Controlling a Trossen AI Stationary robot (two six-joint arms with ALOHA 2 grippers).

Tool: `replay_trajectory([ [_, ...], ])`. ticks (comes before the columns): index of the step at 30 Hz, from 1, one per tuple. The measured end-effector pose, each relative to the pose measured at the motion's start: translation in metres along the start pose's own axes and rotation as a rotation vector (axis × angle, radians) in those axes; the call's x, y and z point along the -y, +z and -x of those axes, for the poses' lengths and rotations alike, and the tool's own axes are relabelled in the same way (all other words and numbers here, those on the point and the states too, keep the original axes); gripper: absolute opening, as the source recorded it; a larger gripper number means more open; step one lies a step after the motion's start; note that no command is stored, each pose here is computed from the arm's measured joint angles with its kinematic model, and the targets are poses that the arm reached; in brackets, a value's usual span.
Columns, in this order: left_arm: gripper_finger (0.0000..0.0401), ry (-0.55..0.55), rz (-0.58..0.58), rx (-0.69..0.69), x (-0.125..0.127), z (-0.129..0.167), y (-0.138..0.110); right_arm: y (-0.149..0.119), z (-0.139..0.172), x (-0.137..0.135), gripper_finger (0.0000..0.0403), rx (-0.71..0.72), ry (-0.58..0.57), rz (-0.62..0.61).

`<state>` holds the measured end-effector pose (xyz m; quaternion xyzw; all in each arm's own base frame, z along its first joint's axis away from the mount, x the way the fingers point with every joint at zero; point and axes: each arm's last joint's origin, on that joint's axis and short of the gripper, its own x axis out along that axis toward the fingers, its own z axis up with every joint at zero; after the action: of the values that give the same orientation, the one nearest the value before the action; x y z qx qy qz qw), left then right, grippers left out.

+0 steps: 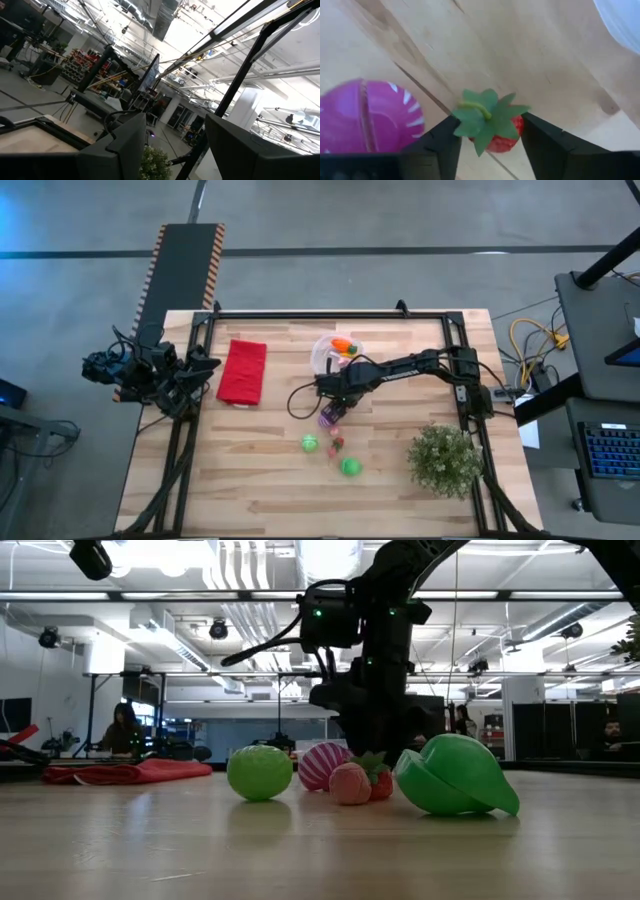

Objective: Pick and placing Produce into tupperware
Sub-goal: Put the top red strawberry into the transparent bin

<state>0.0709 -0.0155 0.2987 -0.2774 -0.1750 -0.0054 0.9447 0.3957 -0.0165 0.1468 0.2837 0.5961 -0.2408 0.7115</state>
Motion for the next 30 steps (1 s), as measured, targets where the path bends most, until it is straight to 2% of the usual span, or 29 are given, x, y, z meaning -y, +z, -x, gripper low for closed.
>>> replay_trajectory([
  [7, 0.0192, 0.000, -0.001, 0.000, 0.000, 0.000, 0.000, 0.003, 0.000, -0.002, 0.0126, 0.027, 0.020, 0.000],
  [13, 0.0192, 0.000, -0.001, 0.000, 0.000, 0.000, 0.000, 0.003, 0.006, -0.002, 0.0141, 0.026, 0.017, 0.000],
  [21, 0.0192, 0.001, -0.001, 0.000, 0.000, 0.000, 0.000, 0.016, 0.066, 0.002, 0.0135, 0.138, -0.002, -0.004],
  [26, 0.0192, 0.002, -0.002, 0.000, 0.000, 0.000, 0.000, 0.028, 0.113, 0.022, 0.0141, 0.254, -0.071, -0.050],
  [30, 0.0192, 0.002, -0.003, -0.001, 0.000, 0.000, 0.000, 0.046, 0.121, 0.045, 0.0144, 0.250, -0.068, -0.086],
])
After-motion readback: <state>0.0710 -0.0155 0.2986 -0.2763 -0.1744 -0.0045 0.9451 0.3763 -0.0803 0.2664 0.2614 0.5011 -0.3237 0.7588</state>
